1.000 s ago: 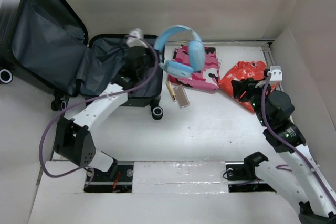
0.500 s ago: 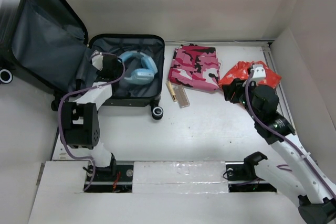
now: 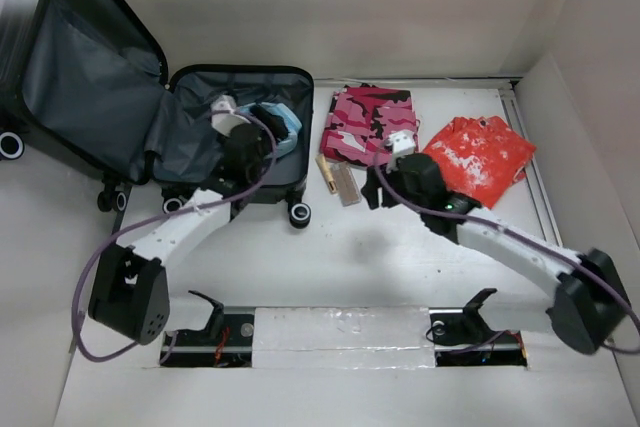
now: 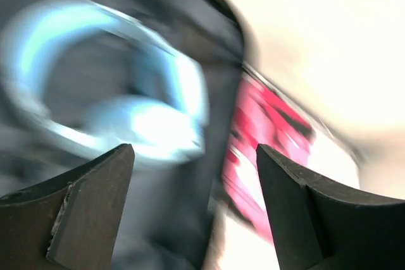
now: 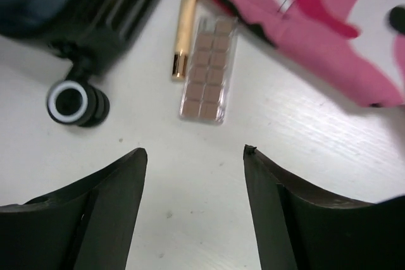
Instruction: Pack the luggage
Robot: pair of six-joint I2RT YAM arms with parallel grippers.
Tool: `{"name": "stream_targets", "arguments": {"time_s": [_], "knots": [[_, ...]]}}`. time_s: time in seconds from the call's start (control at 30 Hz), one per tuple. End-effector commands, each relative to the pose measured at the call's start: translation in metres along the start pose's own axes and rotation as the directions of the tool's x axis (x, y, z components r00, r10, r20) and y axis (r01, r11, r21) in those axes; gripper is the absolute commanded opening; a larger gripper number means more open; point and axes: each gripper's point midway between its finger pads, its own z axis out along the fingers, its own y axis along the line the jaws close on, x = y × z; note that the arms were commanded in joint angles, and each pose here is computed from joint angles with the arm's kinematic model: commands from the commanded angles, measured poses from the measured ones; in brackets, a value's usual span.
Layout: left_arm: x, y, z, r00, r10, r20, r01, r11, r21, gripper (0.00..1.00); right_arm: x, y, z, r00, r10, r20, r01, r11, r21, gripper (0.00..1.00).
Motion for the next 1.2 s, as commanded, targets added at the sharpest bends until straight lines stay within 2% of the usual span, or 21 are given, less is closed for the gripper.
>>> {"name": "stream_targets", "arguments": {"time_s": [0.0, 0.03, 0.1, 0.17, 0.23, 0.27, 0.33, 0.4, 0.43, 0.53, 0.77, 1.17], "knots": [[0.015, -0.028, -0.027, 0.997, 0.076, 0.024, -0.078, 0.994, 0.082, 0.72, -0.012, 0.022, 0.030, 0.999, -0.017, 0.042, 0.018, 1.000, -0.013, 0.68], [0.030, -0.024, -0.031, 0.995, 0.095, -0.003, -0.095, 0.992, 0.084, 0.72, 0.006, 0.021, 0.045, 1.000, -0.020, -0.015, 0.020, 1.000, 0.009, 0.68], [0.045, -0.029, -0.042, 0.993, 0.109, -0.046, -0.102, 0.986, 0.131, 0.71, 0.012, 0.022, 0.060, 0.999, -0.018, -0.028, 0.019, 0.999, 0.028, 0.68], [0.053, -0.022, -0.049, 0.992, 0.105, -0.072, -0.093, 0.985, 0.146, 0.69, 0.030, 0.023, 0.080, 0.997, -0.032, -0.071, 0.034, 0.999, 0.019, 0.52], [0.054, -0.018, -0.055, 0.992, 0.103, -0.076, -0.090, 0.984, 0.156, 0.68, 0.029, 0.038, 0.093, 0.998, -0.034, -0.060, 0.031, 0.999, -0.038, 0.41], [0.056, -0.011, -0.059, 0.992, 0.098, -0.082, -0.085, 0.985, 0.151, 0.66, 0.042, 0.038, 0.104, 0.994, -0.039, -0.099, 0.035, 0.999, -0.039, 0.29], [0.047, -0.021, -0.073, 0.995, 0.061, -0.074, -0.044, 0.976, 0.215, 0.65, 0.038, 0.050, 0.114, 0.995, -0.051, -0.083, 0.047, 0.998, -0.045, 0.28], [0.037, -0.030, -0.087, 0.997, 0.025, -0.070, -0.005, 0.962, 0.273, 0.65, 0.042, 0.054, 0.124, 0.994, -0.057, -0.091, 0.053, 0.998, -0.042, 0.33], [0.039, -0.032, -0.092, 0.996, 0.016, -0.086, 0.011, 0.954, 0.300, 0.65, 0.029, 0.054, 0.130, 0.997, -0.052, -0.058, 0.051, 0.998, -0.024, 0.35], [0.033, -0.039, -0.109, 0.996, -0.004, -0.085, 0.035, 0.930, 0.366, 0.65, 0.029, 0.057, 0.148, 0.996, -0.061, -0.058, 0.060, 0.998, -0.024, 0.36], [0.018, -0.039, -0.124, 0.999, -0.020, -0.045, 0.036, 0.914, 0.405, 0.65, 0.019, 0.050, 0.171, 0.997, -0.065, -0.038, 0.066, 0.997, 0.031, 0.37], [0.016, -0.039, -0.124, 1.000, -0.013, -0.026, 0.022, 0.909, 0.417, 0.65, 0.048, 0.040, 0.186, 0.993, -0.059, -0.103, 0.067, 0.995, 0.077, 0.37]]}}
